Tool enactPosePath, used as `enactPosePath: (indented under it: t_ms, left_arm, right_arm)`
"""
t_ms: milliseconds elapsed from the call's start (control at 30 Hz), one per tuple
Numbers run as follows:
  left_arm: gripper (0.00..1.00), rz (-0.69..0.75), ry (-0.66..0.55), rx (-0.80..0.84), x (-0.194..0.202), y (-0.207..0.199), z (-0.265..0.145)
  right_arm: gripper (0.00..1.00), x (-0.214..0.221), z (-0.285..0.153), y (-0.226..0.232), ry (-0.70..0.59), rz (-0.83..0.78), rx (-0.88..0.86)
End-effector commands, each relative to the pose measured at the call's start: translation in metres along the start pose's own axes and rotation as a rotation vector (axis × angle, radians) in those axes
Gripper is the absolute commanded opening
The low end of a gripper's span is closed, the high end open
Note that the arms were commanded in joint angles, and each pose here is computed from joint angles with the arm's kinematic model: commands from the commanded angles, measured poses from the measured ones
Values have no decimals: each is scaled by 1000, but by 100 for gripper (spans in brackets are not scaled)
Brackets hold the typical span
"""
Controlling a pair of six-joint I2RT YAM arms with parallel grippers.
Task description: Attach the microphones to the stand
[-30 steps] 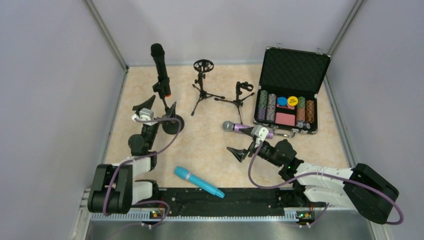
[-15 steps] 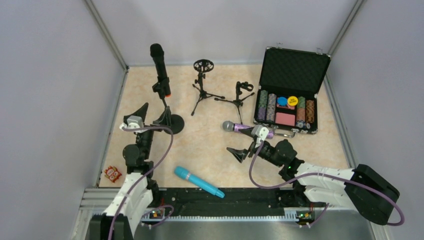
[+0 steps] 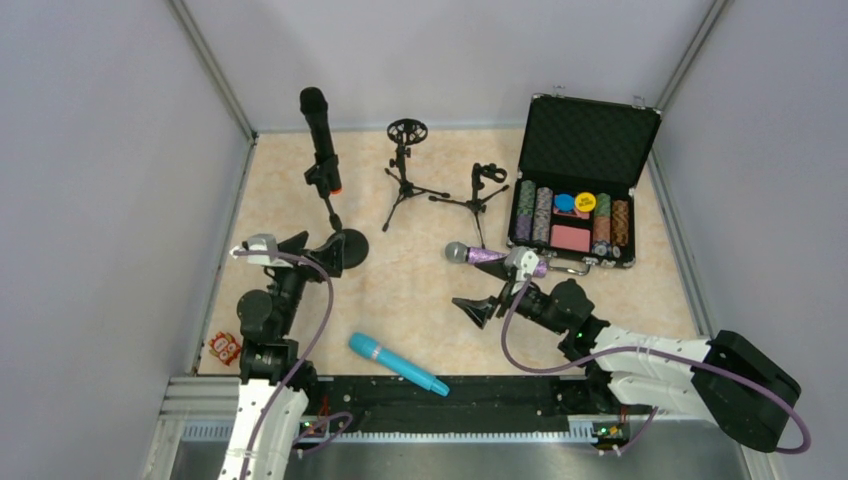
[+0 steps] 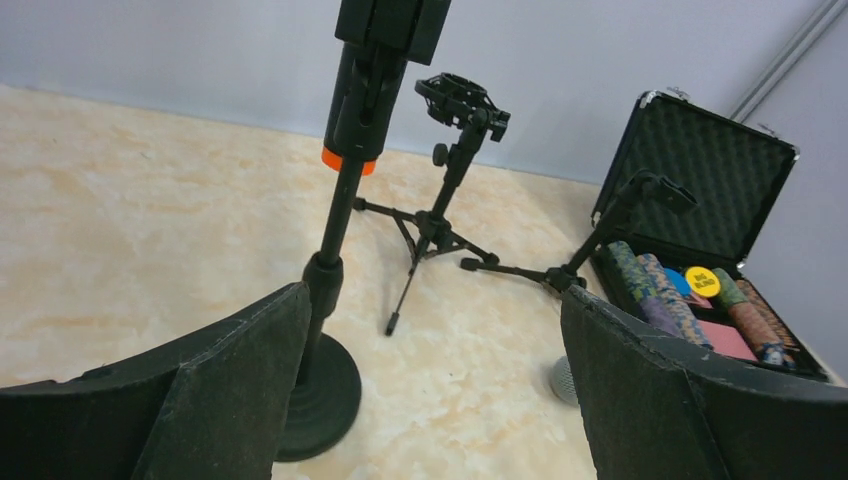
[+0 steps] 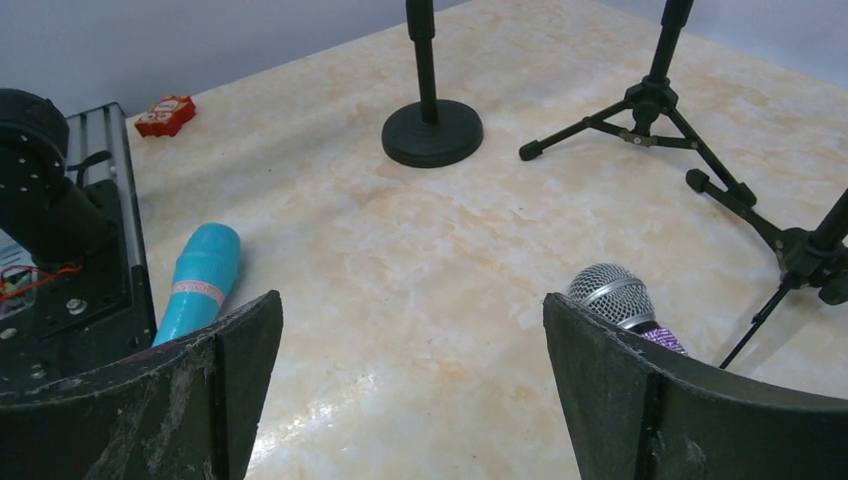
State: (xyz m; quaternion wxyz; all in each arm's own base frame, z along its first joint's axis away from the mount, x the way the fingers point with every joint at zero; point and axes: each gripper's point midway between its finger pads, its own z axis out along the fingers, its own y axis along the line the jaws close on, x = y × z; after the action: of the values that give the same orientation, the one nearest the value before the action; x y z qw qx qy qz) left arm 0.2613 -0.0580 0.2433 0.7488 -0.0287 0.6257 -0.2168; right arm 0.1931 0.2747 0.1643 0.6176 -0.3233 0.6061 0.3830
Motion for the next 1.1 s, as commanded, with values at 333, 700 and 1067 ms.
enactPosePath:
  t_ms: [333,700,1067]
  left_arm:
    - [99,-426,149,211,-74,-89,-3]
    - [99,-561,158,134,-122,-98,15]
    - [99,-762,295,-23,-99,-97,32]
  right_arm:
    - [99,-48,19,8,-47,338,30]
    - [99,-35,18,-8,-14,388,138]
    - [99,-26,15,-14,-7,349,168]
